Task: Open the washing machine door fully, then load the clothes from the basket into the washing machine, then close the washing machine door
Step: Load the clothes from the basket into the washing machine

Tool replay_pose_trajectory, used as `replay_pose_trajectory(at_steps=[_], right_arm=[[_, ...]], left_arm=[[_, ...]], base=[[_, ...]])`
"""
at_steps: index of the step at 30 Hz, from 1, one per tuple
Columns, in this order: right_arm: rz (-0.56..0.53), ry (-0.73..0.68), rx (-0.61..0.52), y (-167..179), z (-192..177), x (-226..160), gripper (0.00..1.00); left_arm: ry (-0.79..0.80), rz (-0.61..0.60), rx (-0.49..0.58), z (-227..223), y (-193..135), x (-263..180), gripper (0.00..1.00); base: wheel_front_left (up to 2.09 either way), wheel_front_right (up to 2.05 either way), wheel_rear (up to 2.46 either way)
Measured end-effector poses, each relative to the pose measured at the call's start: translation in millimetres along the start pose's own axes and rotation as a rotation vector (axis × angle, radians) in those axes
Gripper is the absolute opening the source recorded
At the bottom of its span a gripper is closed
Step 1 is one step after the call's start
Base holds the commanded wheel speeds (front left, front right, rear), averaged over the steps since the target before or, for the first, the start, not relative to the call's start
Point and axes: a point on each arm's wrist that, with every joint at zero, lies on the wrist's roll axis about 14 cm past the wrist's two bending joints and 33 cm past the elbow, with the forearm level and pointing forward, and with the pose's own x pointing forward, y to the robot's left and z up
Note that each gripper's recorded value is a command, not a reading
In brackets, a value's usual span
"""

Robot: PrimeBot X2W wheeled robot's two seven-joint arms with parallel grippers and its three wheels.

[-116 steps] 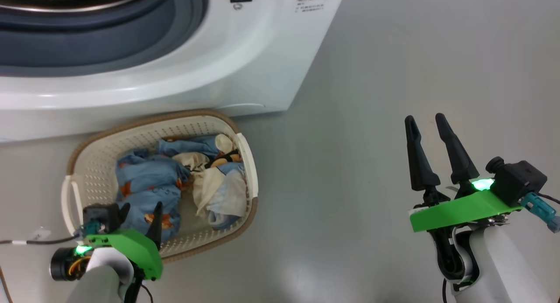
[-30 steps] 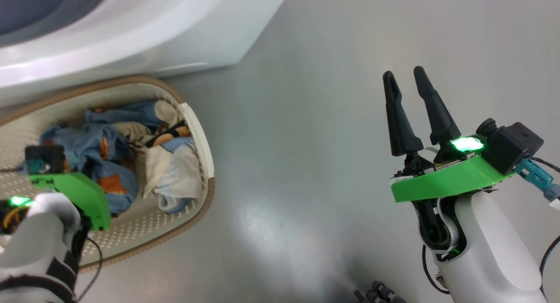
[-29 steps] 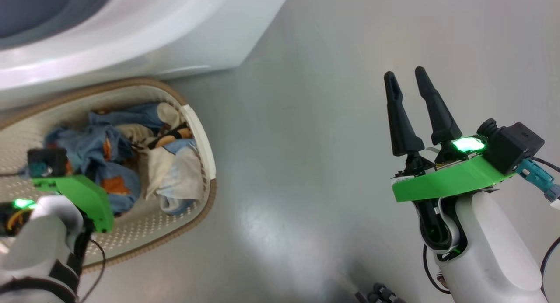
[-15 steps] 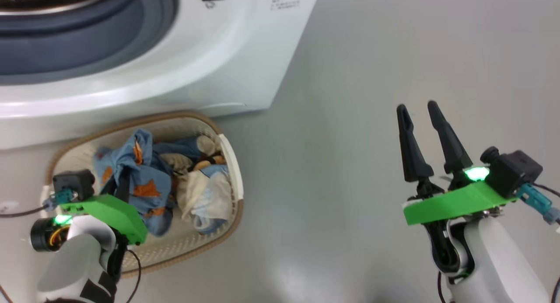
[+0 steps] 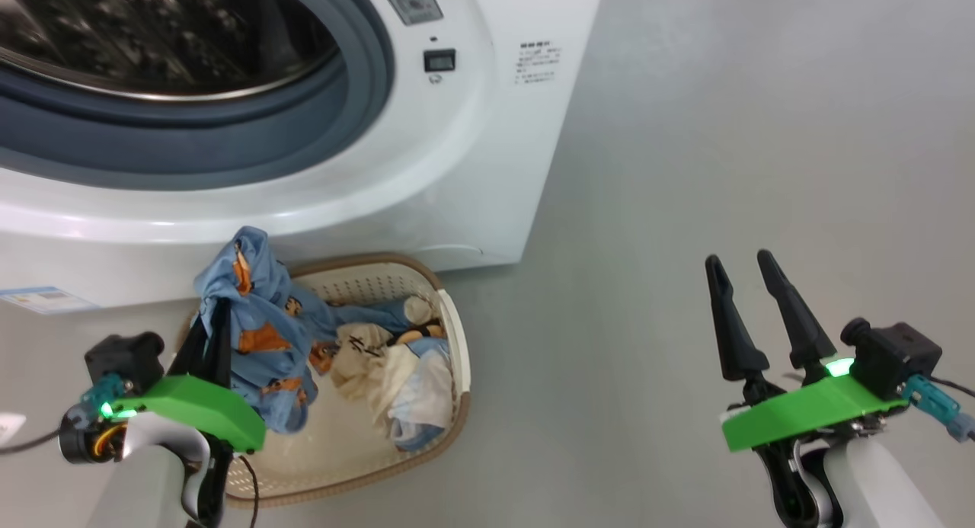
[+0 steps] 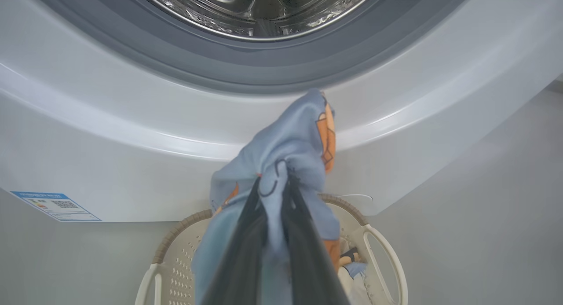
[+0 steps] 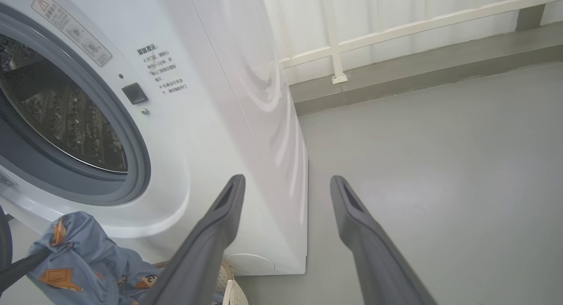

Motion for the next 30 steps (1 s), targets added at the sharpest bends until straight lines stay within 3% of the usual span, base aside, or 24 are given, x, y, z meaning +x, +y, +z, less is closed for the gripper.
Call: replay_pose_trajectory(at_steps=[9,30], right_arm=[[0.032,-0.006,-0.009,9.6,6.4,-22.1,1.00],[0.047,-0.016,-0.013,12.5,11.5,-41.7,1.00]], left_arm=[[-0.206,0.004,-0.001,51.3,-7.7,-44.8,0.00],[-0.414,0.058,-0.008,87.4,-0.4,-120.9,0.00]], base=[[0.00,0.00,0.00],[0.00,0.00,0.00]])
